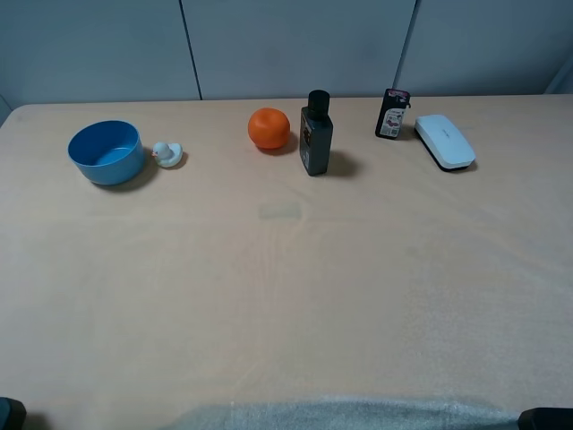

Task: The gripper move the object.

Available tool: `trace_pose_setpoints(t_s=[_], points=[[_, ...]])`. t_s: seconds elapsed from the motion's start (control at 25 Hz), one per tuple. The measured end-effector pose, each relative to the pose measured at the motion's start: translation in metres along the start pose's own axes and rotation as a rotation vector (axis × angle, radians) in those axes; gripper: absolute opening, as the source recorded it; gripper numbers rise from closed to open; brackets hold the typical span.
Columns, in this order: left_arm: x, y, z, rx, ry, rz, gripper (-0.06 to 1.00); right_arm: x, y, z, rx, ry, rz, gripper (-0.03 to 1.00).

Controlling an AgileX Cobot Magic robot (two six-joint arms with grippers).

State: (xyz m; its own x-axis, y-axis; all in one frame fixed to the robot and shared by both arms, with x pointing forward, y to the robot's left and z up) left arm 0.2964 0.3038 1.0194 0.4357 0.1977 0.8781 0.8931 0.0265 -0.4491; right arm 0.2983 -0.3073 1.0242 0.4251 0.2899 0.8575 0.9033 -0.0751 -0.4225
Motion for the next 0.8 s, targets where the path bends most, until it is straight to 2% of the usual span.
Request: trace_pose_setpoints(t_s=[0.8], points=[[0.0000,0.0000,0.0000,0.000,0.000,0.000,0.82,0.0000,0.0000,0.0000,0.000,-0.002,0.000,0.69]])
Point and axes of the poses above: a point on each arm's last joint axis where the gripper is mounted, y pointing out along that axis toward the gripper, z along the wrist's bending axis when the last joint is at zero, x = y × z, the point moved 7 cm from there along y, pointing out along that axis toward the gripper, and after that the axes turned 13 degrees about -y, right-handed, at the moved point
